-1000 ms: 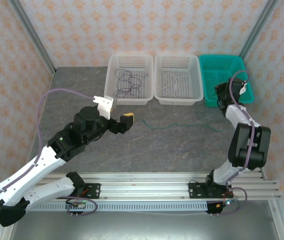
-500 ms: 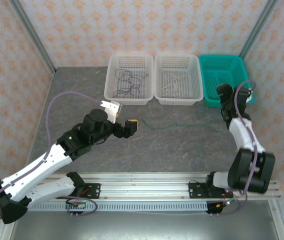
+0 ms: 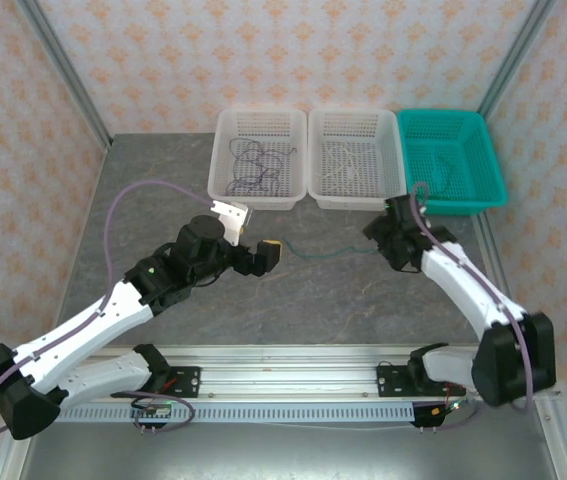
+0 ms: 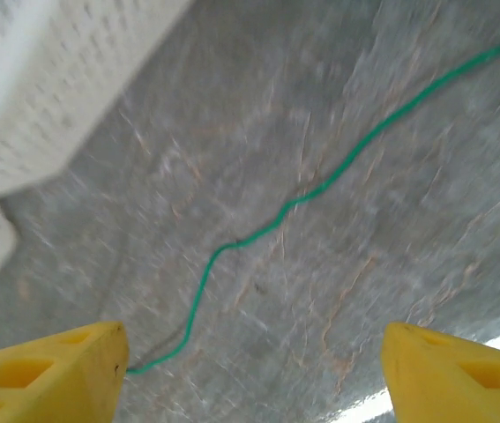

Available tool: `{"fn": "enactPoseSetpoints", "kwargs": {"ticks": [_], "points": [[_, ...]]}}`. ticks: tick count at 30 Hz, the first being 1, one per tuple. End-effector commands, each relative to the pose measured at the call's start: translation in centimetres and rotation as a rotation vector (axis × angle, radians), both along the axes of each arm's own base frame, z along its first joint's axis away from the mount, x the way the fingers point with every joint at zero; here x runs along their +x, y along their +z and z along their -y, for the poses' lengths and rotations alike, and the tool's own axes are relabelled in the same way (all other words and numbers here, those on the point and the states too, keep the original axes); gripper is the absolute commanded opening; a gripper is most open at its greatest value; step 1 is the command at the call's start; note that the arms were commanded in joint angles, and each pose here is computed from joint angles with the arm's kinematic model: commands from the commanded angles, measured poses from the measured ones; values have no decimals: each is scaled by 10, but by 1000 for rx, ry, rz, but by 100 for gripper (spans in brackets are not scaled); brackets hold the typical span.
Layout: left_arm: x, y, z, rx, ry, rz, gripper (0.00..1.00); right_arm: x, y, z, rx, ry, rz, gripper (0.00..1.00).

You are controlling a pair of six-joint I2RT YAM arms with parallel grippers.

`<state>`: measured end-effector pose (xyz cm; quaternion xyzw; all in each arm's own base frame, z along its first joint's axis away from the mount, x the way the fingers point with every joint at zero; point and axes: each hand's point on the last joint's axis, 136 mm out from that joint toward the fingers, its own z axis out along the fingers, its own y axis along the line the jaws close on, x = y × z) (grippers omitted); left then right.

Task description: Untangle the cables

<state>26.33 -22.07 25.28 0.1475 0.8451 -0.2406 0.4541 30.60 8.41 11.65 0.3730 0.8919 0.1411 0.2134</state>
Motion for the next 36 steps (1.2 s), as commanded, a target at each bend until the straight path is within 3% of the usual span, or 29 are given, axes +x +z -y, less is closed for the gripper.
{"fn": "enactPoseSetpoints", "kwargs": {"ticks": [1,7,12,16,20,26,31,36], "points": [[0,22,1,-35,-7,48,100,-2,-15,-3,-37,-88,-102,78],[-3,16,-9,-12,19,49,100,23,-29,-46,-62,-22,-159,82],[-3,18,-10,-9,25,53,100,29,-57,-47,-94,-61,-208,80],[-3,17,-11,-2,30,54,100,25,-85,-58,-54,-59,-262,68],[-2,16,-11,-1,30,53,100,23,-98,-58,-81,-52,-278,48],[-2,17,-13,6,33,59,100,15,-90,-39,-127,-113,-240,3],[-2,16,-14,11,33,62,100,1,-55,-24,-110,-172,-153,0],[-1,16,-11,4,30,64,100,-4,10,-11,-111,-145,26,0]]}}
